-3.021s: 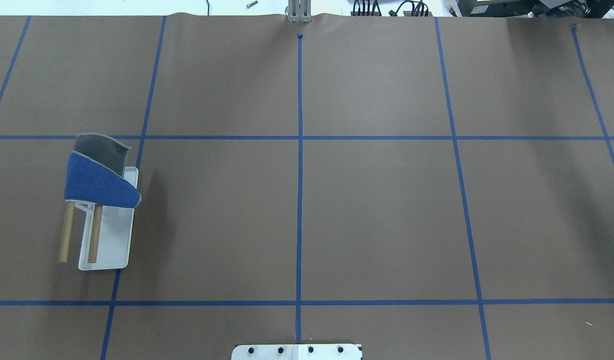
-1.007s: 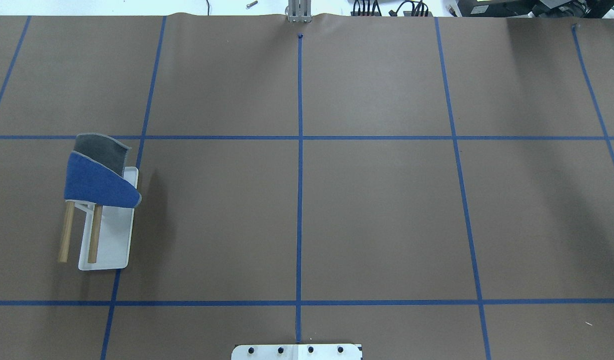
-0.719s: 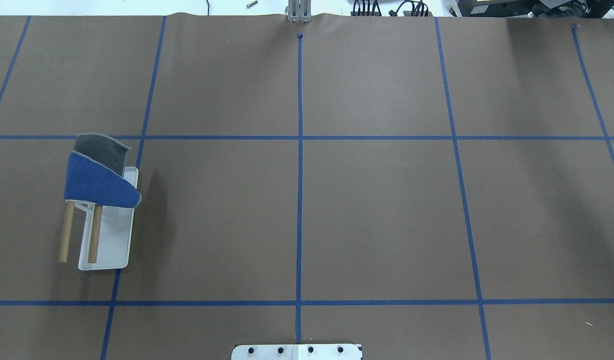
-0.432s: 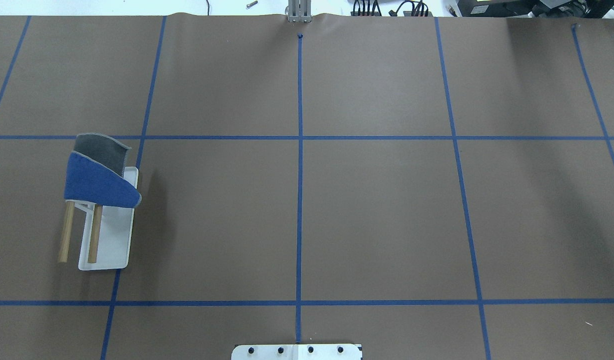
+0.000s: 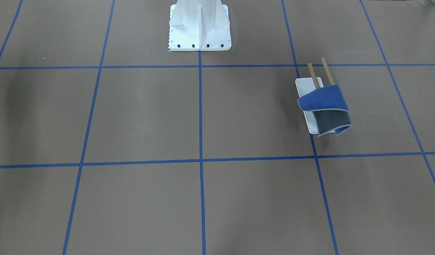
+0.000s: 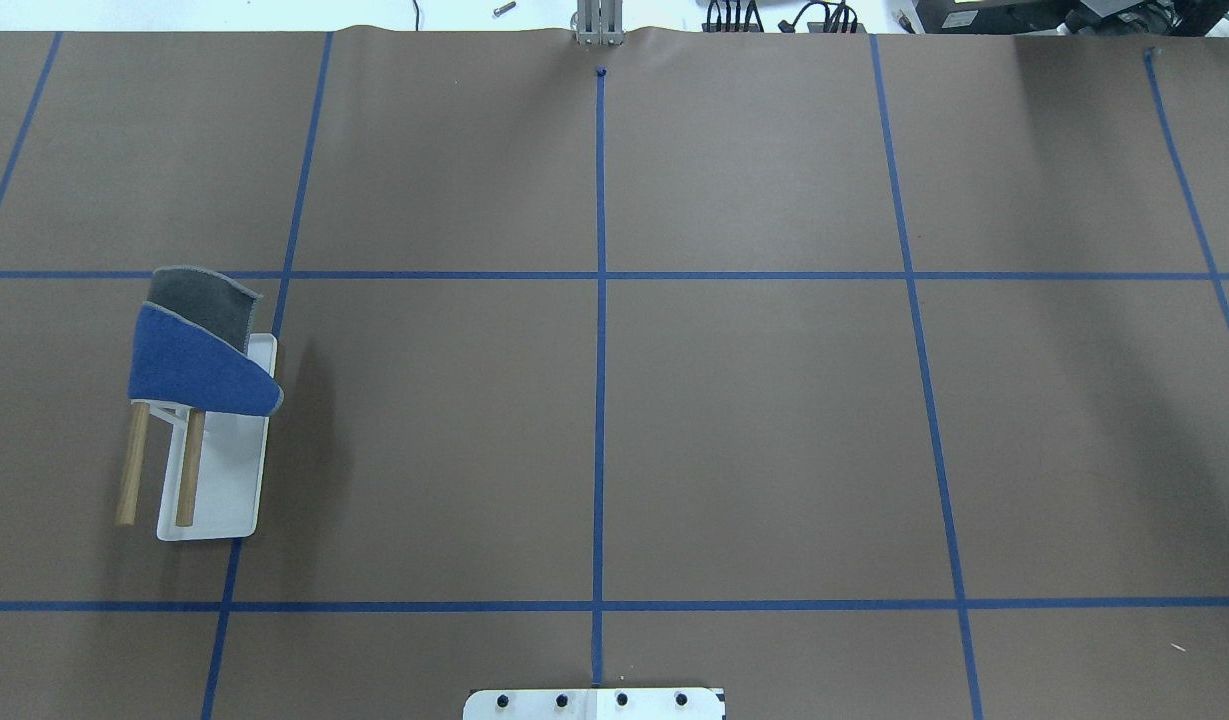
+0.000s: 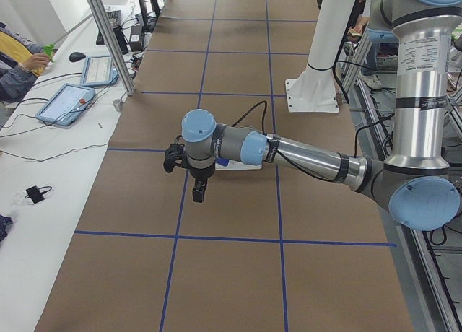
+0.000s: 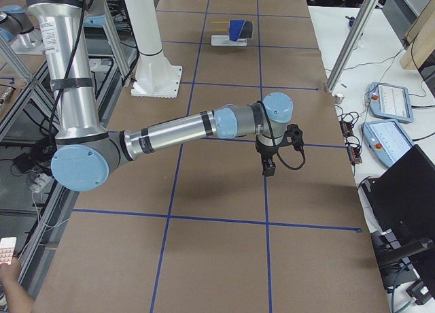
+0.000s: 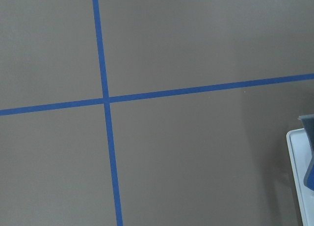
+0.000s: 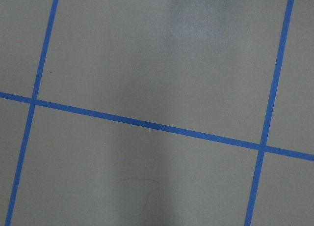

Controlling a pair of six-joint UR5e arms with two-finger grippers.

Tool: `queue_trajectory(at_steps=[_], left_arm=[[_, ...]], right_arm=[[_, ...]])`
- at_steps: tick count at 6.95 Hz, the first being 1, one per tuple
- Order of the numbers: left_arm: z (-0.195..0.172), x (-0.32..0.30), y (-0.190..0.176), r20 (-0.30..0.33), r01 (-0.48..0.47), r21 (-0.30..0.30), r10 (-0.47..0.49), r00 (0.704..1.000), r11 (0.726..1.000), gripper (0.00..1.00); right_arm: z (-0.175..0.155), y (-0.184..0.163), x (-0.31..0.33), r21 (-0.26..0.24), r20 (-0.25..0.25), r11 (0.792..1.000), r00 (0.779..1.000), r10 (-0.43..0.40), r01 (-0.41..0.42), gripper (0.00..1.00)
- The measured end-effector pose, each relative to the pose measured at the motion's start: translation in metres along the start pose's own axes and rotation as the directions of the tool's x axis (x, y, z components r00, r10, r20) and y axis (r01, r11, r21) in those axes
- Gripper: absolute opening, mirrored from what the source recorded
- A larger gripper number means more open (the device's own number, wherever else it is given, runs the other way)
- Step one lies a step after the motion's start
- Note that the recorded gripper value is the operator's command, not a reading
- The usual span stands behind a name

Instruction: Hang towel on rack

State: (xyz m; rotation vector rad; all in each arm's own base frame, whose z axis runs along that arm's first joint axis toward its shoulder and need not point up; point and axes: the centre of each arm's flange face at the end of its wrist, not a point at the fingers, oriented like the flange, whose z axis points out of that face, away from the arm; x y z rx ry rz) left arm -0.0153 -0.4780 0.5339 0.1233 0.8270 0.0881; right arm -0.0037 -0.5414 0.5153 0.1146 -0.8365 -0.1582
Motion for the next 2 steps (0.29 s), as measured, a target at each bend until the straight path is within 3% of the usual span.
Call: queue_trajectory(at_steps=[2], left_arm=[[-0.0024, 0.0044, -0.0077, -0.001, -0.009, 0.007, 0.010, 1.000, 1.000, 0.98]], right_arm=[[-0.0012, -0.0016, -0.0013, 0.002, -0.001, 1.000, 1.000, -0.002, 0.002, 1.00]])
